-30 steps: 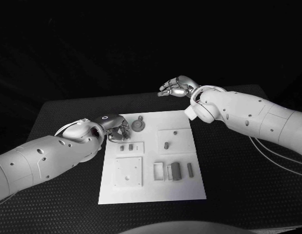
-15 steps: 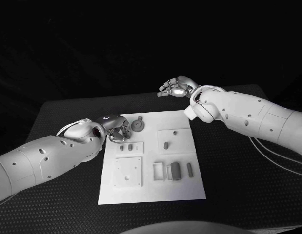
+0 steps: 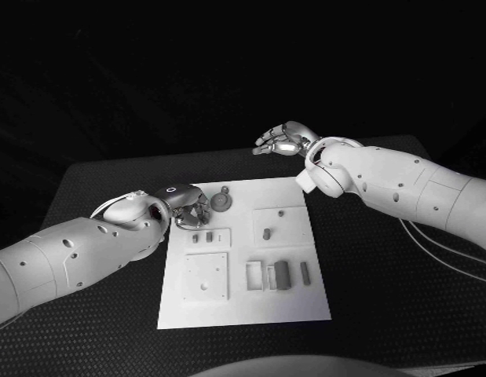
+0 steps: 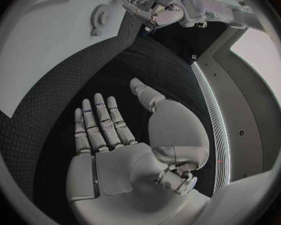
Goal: Assemble the parts on the task board
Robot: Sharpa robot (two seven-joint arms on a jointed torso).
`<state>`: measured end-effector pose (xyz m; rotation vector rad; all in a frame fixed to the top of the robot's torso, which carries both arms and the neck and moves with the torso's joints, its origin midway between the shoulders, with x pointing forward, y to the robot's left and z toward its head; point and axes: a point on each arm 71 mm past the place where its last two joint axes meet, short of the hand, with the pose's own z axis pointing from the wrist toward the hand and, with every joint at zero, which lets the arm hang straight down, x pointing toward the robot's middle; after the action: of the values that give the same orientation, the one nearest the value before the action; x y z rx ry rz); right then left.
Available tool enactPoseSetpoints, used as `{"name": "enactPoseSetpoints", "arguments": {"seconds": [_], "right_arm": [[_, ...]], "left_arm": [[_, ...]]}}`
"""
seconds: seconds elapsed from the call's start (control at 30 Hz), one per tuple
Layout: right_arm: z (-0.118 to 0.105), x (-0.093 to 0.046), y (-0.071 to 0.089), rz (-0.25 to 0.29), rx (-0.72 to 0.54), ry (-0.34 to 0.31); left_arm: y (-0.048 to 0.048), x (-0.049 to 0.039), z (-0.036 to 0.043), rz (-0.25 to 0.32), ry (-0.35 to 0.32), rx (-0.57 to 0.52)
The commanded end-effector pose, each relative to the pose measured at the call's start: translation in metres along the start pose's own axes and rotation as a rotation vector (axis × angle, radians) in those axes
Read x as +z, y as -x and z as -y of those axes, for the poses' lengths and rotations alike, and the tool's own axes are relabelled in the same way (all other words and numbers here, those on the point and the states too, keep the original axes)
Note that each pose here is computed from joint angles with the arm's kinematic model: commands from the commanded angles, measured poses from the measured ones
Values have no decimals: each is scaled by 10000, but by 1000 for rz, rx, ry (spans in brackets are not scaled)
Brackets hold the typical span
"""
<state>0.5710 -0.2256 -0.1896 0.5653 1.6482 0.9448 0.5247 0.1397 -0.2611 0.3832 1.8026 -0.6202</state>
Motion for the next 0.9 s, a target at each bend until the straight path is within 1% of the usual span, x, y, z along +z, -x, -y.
{"name": "enactPoseSetpoints", "arguments": {"seconds": [0.03, 0.17, 0.33, 0.6, 0.8, 0.9], "right_arm": [[-10, -2, -9, -12, 0, 12], [-15, 2, -16, -13, 0, 13], [-21, 8, -25, -14, 1, 15], [-25, 11, -32, -16, 1, 15], [-27, 11, -35, -16, 2, 16], [-24, 11, -31, -15, 1, 15]], "left_arm": [[-53, 3, -6, -47, 10, 20], [-66, 15, -9, -46, 7, 24], [-102, 27, 19, -52, -5, 29], [-99, 31, -1, -45, -2, 32], [-98, 33, 6, -43, -8, 28], [-84, 32, 12, -24, -18, 10]]}}
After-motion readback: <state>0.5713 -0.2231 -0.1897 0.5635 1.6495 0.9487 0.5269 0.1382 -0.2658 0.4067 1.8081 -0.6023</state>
